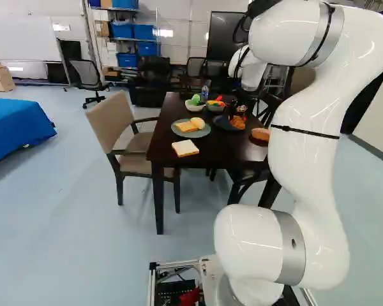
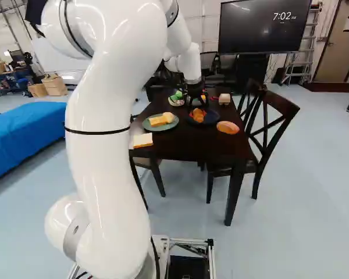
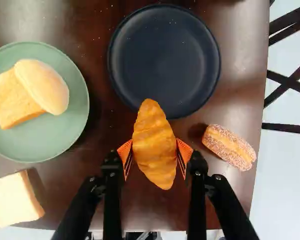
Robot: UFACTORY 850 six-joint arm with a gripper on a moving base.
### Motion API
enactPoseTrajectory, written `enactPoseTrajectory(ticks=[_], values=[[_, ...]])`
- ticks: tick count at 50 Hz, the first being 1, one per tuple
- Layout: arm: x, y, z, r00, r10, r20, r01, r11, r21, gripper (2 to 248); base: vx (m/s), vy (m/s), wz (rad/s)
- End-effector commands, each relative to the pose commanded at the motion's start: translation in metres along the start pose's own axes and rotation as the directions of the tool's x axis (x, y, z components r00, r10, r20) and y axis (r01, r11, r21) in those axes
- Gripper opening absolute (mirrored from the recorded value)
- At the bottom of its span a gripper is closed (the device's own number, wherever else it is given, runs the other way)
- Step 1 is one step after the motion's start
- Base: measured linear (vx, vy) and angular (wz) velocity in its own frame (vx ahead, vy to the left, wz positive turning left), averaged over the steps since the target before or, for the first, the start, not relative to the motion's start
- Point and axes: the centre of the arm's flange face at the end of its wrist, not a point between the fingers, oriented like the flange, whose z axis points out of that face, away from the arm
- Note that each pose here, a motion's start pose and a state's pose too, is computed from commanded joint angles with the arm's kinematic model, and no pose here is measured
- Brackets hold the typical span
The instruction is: Move the croissant to the empty plate
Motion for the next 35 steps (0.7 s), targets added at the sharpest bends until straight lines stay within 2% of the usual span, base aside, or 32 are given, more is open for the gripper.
enactPoseTrajectory(ticks=[25,35], values=[[0.040,0.017,0.019,0.997,0.056,-0.049,-0.055,0.998,0.019,137,0.000,0.000,0.000],[0.055,0.024,0.037,0.996,0.069,-0.056,-0.067,0.997,0.024,137,0.000,0.000,0.000]])
